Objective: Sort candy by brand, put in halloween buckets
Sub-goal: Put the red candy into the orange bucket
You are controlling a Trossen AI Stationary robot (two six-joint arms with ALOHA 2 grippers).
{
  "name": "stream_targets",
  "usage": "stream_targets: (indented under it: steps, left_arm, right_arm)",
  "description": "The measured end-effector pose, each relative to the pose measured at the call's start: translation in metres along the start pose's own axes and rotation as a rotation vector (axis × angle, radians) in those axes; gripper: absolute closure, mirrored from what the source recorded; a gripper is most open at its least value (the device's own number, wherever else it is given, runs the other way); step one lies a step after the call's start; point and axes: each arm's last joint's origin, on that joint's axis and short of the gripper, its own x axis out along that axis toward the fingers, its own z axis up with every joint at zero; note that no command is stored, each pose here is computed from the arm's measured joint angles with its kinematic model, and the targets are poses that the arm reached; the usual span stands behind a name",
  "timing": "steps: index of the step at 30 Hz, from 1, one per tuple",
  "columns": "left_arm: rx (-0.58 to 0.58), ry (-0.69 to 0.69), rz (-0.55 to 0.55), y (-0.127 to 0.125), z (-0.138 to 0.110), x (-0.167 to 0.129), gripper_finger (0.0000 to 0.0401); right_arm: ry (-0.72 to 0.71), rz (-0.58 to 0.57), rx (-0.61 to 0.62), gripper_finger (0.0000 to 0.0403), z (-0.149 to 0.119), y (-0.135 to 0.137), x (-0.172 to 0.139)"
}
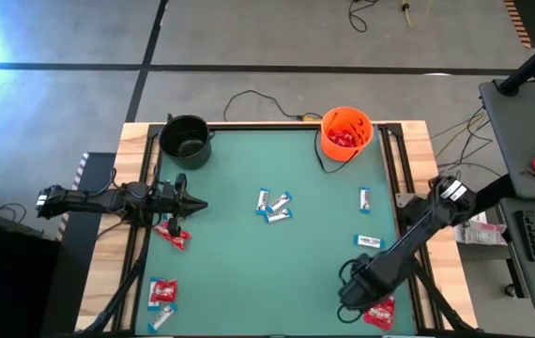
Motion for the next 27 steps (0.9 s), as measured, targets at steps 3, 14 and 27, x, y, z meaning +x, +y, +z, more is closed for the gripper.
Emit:
stream_targets:
  steps: [3, 14, 27]
  left_arm:
    - [0.000, 0.000, 0.000, 0.000, 0.000, 0.000, 0.0395]
    - [0.000, 0.000, 0.000, 0.000, 0.000, 0.000, 0.0395]
    - [0.000, 0.000, 0.000, 0.000, 0.000, 0.000, 0.0395]
  right_arm:
    - [0.066, -0.051, -0.045, 0.0172, 0.008, -0.005, 0.015]
    - [0.138, 0.029, -0.116, 0.0175, 0.031, -0.007, 0.057]
    - [0.130, 0.099, -0.175, 0.0291, 0.035, -0.003, 0.063]
